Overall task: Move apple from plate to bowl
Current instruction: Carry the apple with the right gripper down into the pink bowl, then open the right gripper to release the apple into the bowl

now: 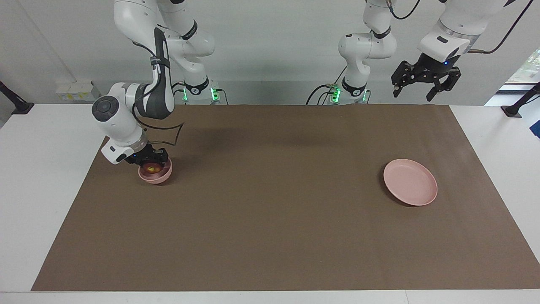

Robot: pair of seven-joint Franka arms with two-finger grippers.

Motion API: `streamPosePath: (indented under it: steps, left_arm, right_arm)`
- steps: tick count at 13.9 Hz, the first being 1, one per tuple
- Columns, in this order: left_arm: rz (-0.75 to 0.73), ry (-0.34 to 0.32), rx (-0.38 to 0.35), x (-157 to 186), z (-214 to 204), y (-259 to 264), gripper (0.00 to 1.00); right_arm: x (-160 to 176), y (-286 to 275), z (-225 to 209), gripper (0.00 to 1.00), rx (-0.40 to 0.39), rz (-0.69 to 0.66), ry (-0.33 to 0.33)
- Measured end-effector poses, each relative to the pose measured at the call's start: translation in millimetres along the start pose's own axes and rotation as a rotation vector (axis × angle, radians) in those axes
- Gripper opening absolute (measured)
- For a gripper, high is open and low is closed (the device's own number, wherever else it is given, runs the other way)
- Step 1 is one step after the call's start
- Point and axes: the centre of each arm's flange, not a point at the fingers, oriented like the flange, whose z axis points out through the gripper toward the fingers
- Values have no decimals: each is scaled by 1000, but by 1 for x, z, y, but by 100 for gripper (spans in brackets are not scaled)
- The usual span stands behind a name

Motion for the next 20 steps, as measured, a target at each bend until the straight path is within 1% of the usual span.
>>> streamPosePath:
  steps: [5,7,11,12,13,14,17,19,20]
  left_arm:
    - [-36,-7,0,2,3,-20,100]
    - [-44,-3,16,1,2,-26,100]
    - [-43,0,17,1,1,-25,100]
    - [-43,2,17,1,1,-25,100]
    - [-43,7,18,2,0,-26,100]
    - [-43,12,18,2,0,-26,100]
    - [-43,17,18,3,-1,-26,100]
    - [-43,18,18,3,-1,-25,100]
    - [-43,18,18,3,-1,-25,100]
  right_arm:
    - [7,-3,-6,72,-6,13,40]
    - [9,-5,-3,72,-6,27,41]
    - [19,-11,-1,73,-9,63,53]
    - [20,-13,-1,78,-9,64,53]
    - [21,-16,-2,90,-9,68,56]
    - [22,-18,-3,99,-9,75,58]
    - [24,-20,-10,100,-10,107,72]
    - [25,-21,-31,100,-8,136,93]
    - [23,-24,-47,100,-7,149,92]
